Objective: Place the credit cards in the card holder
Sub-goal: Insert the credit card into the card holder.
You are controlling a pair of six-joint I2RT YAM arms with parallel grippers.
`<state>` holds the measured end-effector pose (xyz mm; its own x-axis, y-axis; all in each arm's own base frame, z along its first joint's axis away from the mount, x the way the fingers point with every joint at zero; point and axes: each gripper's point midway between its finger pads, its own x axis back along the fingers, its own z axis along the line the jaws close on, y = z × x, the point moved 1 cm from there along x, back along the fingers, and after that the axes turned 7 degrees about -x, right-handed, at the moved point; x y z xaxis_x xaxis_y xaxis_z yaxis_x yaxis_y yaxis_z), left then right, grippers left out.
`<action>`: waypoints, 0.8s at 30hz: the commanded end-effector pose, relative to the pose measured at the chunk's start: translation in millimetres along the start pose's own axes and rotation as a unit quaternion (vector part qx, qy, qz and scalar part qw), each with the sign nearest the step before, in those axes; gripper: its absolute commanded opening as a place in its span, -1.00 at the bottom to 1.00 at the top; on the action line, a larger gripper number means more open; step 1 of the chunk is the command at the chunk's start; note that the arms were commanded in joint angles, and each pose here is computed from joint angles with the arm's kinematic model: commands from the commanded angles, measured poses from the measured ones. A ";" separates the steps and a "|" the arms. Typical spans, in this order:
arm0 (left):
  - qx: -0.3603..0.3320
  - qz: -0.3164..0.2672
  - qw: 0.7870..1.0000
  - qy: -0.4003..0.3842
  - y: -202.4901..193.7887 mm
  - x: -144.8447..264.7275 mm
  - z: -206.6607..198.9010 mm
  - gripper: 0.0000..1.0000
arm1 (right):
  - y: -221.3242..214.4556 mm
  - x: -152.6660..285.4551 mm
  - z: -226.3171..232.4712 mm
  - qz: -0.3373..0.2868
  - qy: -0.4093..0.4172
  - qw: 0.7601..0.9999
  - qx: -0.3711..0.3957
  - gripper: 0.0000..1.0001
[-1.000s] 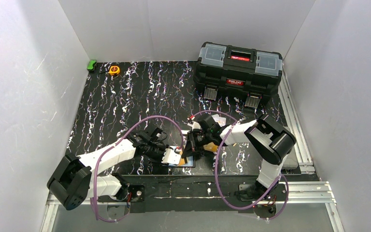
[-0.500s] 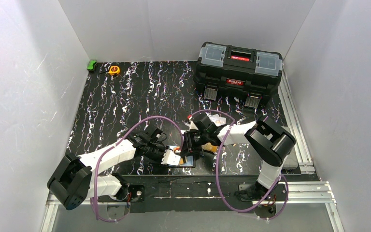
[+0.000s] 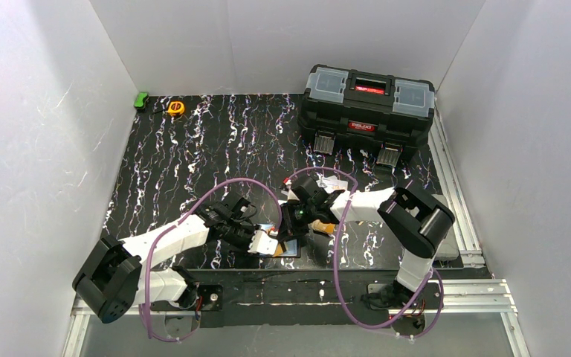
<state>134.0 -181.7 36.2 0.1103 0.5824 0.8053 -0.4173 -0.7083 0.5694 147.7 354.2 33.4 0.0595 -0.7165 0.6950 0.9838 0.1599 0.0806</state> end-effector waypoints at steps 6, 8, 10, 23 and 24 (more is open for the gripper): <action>0.008 -0.019 1.000 -0.015 5.4 -1.2 -10.6 -0.56 | -2.1 -4.8 -32.8 -0.019 -0.081 0.996 -0.019 -0.97; 0.008 -0.019 1.000 -0.015 5.3 -1.3 -10.9 -0.57 | -2.0 -4.0 -35.5 -0.024 -0.087 0.995 -0.028 -0.97; 0.009 -0.019 1.000 -0.015 5.6 -1.2 -10.7 -0.57 | -3.0 -2.5 -39.7 -0.030 -0.097 0.994 -0.038 -0.97; 0.014 -0.023 0.999 -0.016 8.0 -0.4 -10.9 -0.60 | -7.1 0.1 -54.7 -0.025 -0.144 0.987 -0.063 -0.34; 0.016 -0.023 0.999 -0.017 7.7 -0.7 -11.3 -0.60 | -6.3 1.8 -53.4 -0.028 -0.143 0.988 -0.060 -0.28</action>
<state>130.6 -183.0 36.4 0.1235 0.5909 0.7972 -0.3969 -0.7069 0.5855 149.3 352.9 32.8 0.0235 -0.6790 0.7337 0.9964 0.0753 0.0378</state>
